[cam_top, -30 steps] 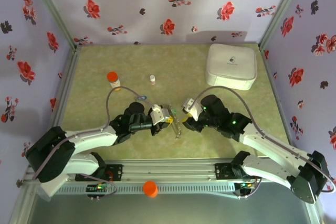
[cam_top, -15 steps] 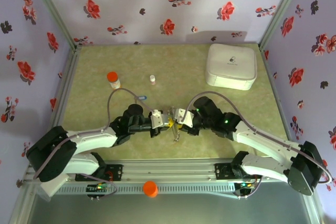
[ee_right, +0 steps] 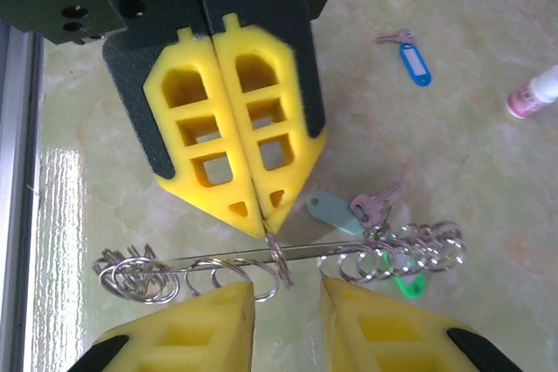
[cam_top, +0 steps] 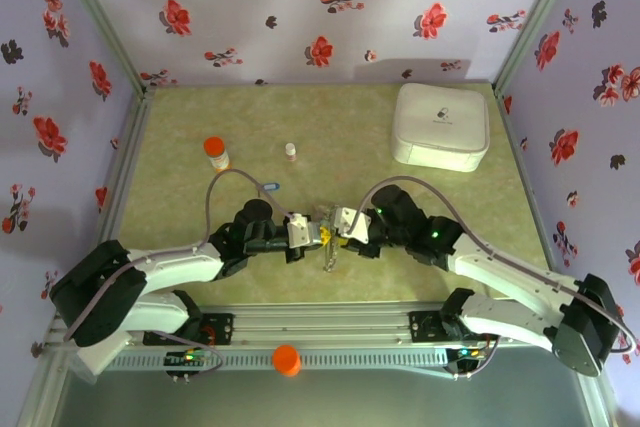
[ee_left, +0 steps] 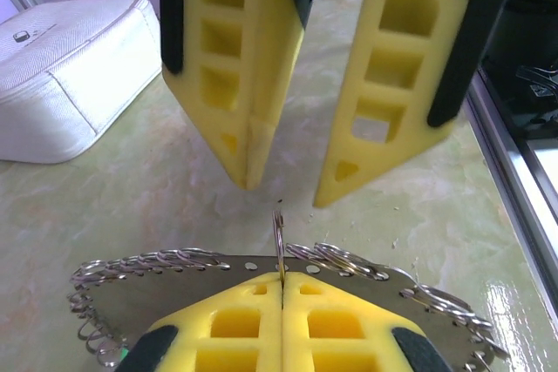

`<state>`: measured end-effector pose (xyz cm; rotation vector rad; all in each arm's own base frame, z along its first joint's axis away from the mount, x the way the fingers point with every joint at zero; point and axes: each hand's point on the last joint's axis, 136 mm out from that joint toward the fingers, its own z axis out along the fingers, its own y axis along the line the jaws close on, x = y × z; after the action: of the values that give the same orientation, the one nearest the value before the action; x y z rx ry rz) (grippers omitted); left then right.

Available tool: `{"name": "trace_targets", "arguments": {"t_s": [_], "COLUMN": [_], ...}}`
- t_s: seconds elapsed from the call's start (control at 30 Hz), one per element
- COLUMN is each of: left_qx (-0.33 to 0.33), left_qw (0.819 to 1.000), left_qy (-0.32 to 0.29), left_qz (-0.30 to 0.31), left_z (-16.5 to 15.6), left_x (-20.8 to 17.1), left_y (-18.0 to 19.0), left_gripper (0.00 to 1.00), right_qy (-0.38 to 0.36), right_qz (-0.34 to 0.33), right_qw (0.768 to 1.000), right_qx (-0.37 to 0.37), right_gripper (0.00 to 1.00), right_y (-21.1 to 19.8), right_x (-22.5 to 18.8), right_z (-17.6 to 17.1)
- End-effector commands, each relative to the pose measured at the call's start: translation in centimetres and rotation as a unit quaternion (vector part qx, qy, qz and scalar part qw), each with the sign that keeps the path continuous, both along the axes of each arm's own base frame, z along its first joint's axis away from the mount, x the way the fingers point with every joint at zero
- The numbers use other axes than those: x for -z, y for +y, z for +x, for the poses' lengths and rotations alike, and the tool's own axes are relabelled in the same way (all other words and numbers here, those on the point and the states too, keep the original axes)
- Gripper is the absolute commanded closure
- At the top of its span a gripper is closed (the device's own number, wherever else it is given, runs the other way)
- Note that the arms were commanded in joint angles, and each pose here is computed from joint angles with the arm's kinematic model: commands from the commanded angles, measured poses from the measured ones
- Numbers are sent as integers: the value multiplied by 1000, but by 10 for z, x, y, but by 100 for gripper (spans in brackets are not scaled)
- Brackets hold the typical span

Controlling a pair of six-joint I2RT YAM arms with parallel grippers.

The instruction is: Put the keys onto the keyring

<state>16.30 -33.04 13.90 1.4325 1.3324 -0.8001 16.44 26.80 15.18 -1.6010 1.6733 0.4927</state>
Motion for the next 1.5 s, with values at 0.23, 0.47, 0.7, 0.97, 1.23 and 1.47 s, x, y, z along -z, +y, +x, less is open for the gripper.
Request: {"name": "trace_targets", "arguments": {"t_s": [0.23, 0.47, 0.7, 0.97, 1.23, 1.47], "left_qx": [21, 21, 16, 14, 11, -14], "left_qw": [1000, 1000, 1000, 1000, 1000, 999], "left_qy": [-17, -20, -17, 2, -8, -25], "left_qz": [-2, -3, -6, -8, -20, -39], "left_z": [-9, -10, -9, -7, -6, -1], "left_x": [0, -1, 0, 6, 1, -10], "left_y": [-2, -2, -1, -4, -5, 1], "left_gripper": [100, 100, 100, 81, 87, 100], "right_qy": [1, 4, 6, 7, 13, 6], "right_qz": [12, 3, 1, 30, 37, 49], "right_qw": [1000, 1000, 1000, 999, 998, 999], "right_qx": [-21, -21, -28, -41, -53, -13], "right_gripper": [83, 88, 100, 100, 100, 77], "right_y": [12, 13, 13, 21, 25, 16], "right_x": [2, 8, 8, -1, 0, -6], "right_z": [-3, -3, -5, -10, -16, -10]}}
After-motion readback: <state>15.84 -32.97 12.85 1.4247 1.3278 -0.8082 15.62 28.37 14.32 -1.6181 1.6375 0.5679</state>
